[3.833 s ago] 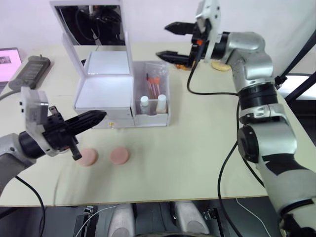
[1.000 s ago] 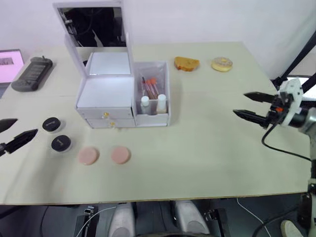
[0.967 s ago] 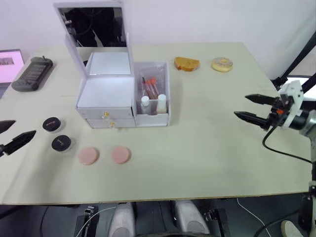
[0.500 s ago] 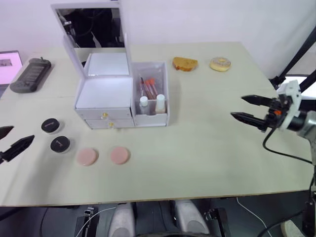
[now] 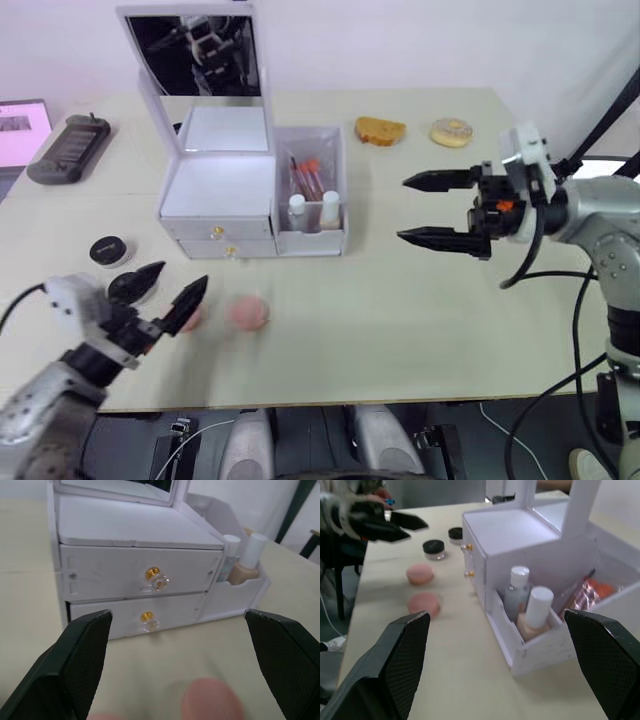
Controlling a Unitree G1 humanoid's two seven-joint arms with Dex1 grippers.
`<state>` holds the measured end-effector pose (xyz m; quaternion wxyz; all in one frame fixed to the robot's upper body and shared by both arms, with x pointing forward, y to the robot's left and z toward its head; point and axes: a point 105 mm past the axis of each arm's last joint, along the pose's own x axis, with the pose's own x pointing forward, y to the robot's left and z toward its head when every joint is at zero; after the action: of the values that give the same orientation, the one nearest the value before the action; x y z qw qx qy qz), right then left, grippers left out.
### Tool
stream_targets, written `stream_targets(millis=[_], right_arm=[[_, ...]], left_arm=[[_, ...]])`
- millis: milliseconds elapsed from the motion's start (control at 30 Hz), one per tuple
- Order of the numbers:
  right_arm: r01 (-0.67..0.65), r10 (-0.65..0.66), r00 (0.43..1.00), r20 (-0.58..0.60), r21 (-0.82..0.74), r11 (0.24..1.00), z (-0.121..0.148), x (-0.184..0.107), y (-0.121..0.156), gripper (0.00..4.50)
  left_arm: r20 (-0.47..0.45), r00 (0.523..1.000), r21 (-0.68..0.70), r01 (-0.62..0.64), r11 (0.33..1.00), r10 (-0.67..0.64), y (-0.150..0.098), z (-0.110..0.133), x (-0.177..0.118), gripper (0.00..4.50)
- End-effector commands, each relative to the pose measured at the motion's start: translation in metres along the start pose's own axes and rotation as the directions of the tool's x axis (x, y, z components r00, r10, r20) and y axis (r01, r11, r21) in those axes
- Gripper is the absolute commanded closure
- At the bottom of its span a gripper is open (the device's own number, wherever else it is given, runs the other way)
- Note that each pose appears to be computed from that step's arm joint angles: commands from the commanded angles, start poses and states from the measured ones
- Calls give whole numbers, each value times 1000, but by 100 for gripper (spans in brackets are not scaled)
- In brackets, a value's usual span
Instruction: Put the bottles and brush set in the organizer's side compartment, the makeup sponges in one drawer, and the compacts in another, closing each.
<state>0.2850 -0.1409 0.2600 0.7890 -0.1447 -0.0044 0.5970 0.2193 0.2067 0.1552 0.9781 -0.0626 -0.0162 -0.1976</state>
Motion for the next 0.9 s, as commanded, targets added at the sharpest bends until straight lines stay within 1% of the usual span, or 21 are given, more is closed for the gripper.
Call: stream_targets(millis=[33, 67, 133, 233, 367, 433, 467, 500, 600, 900], right_arm=[[-3, 3, 1000, 2, -73, 997, 16, -5, 3, 0], [-1, 1, 1000, 3, -76, 997, 17, -7, 3, 0], [5, -5, 1000, 3, -94, 996, 20, -10, 2, 0], [11, -11, 1000, 5, -105, 994, 21, -11, 2, 0], [14, -17, 1000, -23, -128, 992, 18, -11, 2, 0], [17, -22, 999, -41, -135, 991, 16, -12, 2, 0], [20, -27, 999, -44, -138, 990, 16, -12, 1, 0], [25, -32, 998, -47, -141, 990, 16, -12, 1, 0], [36, -45, 997, -57, -150, 988, 17, -12, 0, 0], [51, -62, 996, -60, -161, 986, 22, -6, -2, 0]], left_arm=[[54, 996, 100, -80, 992, 75, -9, 6, 16, 4], [64, 994, 107, -94, 990, 88, -11, 5, 21, 4], [76, 984, 110, -170, 979, 162, -7, 2, 29, 4], [73, 985, 127, -162, 979, 153, -14, -2, 40, 4], [94, 974, 91, -214, 973, 206, -10, -5, 54, 4], [99, 967, 71, -242, 968, 234, -6, -7, 60, 58], [100, 965, 65, -250, 966, 243, -5, -8, 61, 92], [103, 962, 64, -259, 964, 252, -3, -7, 62, 137], [112, 961, 80, -262, 962, 253, -1, -6, 65, 137], [123, 962, 75, -252, 965, 242, -7, -7, 71, 137]])
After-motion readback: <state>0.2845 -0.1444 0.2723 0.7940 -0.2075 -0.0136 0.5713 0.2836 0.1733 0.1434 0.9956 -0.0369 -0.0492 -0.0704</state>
